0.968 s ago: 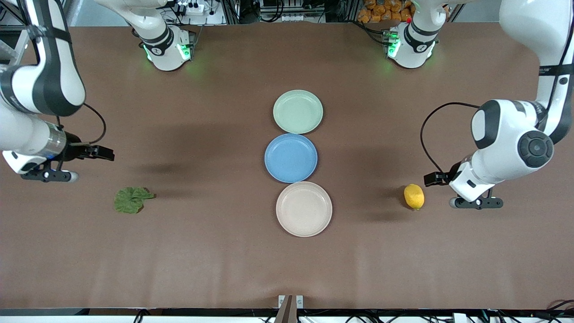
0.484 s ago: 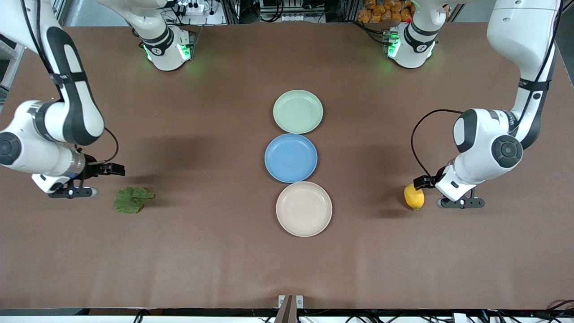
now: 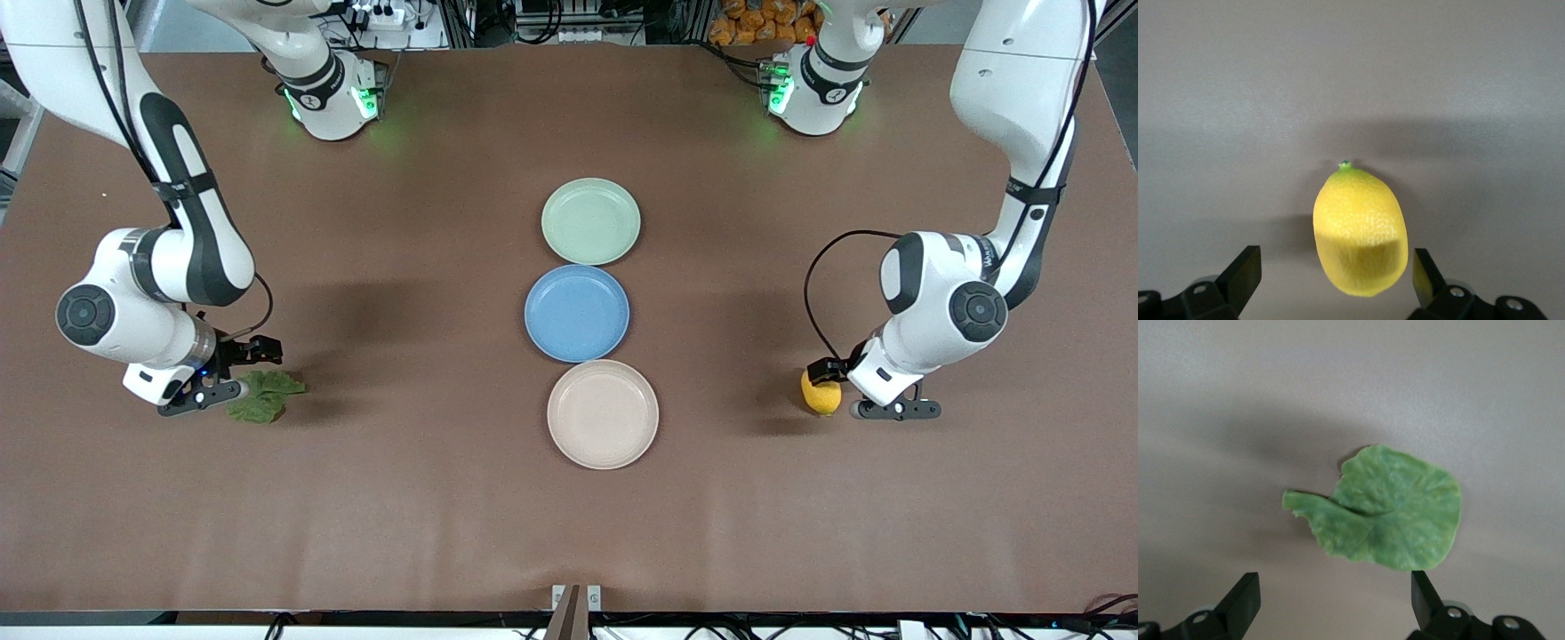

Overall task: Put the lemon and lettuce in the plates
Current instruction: 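Close the left gripper on the lemon while the right gripper grips the lettuce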

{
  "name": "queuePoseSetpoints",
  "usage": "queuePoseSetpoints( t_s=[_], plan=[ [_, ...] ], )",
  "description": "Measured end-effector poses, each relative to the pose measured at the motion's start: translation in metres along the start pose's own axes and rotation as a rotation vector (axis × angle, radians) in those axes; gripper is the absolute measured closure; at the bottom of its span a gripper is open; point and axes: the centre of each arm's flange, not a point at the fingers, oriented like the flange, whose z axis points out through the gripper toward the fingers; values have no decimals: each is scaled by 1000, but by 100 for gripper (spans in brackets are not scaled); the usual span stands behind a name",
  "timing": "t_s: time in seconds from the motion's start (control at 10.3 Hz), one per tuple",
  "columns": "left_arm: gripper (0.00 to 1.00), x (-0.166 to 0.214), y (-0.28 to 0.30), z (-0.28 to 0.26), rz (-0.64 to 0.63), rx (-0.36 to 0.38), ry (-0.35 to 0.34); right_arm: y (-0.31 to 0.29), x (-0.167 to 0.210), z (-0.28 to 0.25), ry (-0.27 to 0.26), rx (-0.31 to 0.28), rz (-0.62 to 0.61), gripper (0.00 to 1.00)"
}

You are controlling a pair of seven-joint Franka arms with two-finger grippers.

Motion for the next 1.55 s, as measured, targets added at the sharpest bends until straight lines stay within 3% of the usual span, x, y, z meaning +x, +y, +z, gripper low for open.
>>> queuePoseSetpoints(
  t_s=[0.87,1.55],
  plan=[
    [0,5,26,56,-20,-21,53,11,3,51,66,-36,-65,0],
    [0,7,25,60,-22,-23,65,17,2,63,82,-45,-71,0]
  ],
)
